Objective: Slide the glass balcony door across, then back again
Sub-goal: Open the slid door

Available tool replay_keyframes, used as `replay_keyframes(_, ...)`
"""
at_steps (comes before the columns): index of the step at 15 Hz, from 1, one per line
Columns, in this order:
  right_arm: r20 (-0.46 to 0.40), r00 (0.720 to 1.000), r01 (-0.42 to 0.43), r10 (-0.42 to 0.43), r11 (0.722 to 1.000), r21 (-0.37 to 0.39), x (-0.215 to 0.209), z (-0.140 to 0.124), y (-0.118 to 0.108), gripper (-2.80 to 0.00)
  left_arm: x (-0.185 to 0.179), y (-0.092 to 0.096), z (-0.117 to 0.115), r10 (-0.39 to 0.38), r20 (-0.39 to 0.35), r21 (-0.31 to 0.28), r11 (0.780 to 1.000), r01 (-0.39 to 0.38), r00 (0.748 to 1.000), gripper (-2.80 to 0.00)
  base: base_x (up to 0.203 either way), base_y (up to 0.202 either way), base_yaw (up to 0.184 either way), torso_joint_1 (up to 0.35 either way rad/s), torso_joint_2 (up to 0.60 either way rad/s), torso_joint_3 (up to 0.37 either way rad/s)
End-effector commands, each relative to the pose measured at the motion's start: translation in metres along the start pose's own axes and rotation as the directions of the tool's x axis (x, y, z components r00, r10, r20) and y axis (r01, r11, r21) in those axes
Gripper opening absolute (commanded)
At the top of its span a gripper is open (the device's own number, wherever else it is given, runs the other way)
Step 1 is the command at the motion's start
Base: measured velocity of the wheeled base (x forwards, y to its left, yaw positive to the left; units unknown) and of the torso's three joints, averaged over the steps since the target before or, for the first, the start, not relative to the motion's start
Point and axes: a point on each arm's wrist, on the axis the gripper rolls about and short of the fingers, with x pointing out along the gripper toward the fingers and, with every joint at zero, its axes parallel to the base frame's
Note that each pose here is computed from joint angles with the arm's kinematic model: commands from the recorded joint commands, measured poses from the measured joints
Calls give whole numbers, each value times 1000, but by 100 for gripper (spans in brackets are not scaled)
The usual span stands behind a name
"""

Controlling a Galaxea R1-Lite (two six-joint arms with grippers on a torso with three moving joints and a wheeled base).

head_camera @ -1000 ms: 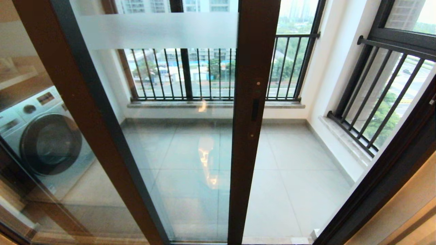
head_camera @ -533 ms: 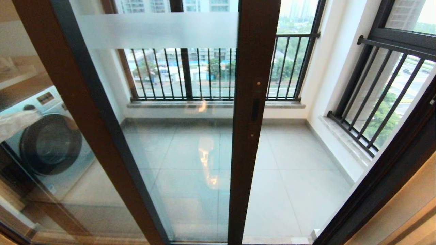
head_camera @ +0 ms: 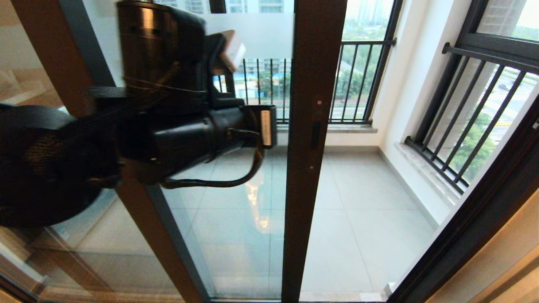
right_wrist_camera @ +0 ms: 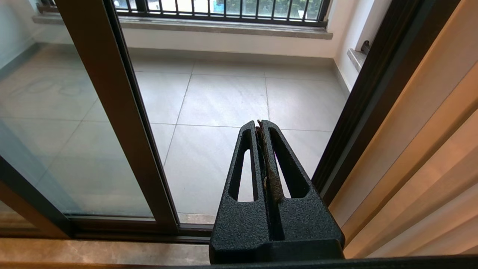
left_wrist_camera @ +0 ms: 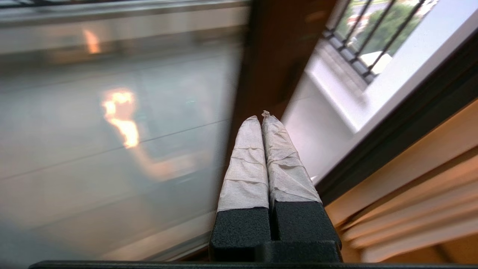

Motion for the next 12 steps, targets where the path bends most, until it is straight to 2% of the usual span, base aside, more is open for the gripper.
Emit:
replay_keyframes(1,-2,1000,-1,1,1000,0,0,0,0,-280,48,-39,-29,-37,-46,-11,999,36,998,-280,0,0,0,0,0,0)
replay_keyframes(3,-2,1000,-1,1,1000,0,0,0,0,-280,50,-63,-37,-86,-48,-25,996,85,995,-280,0,0,0,0,0,0)
replay_keyframes(5,-2,1000,-1,1,1000,0,0,0,0,-280,54,-74,-45,-102,-60,-16,995,101,993,-280,0,0,0,0,0,0)
replay_keyframes(9,-2,1000,-1,1,1000,0,0,0,0,-280,69,-99,-50,-157,5,-37,987,157,988,-280,0,0,0,0,0,0)
replay_keyframes(12,-2,1000,-1,1,1000,0,0,0,0,-280,84,-105,-64,-141,24,-40,989,142,990,-280,0,0,0,0,0,0)
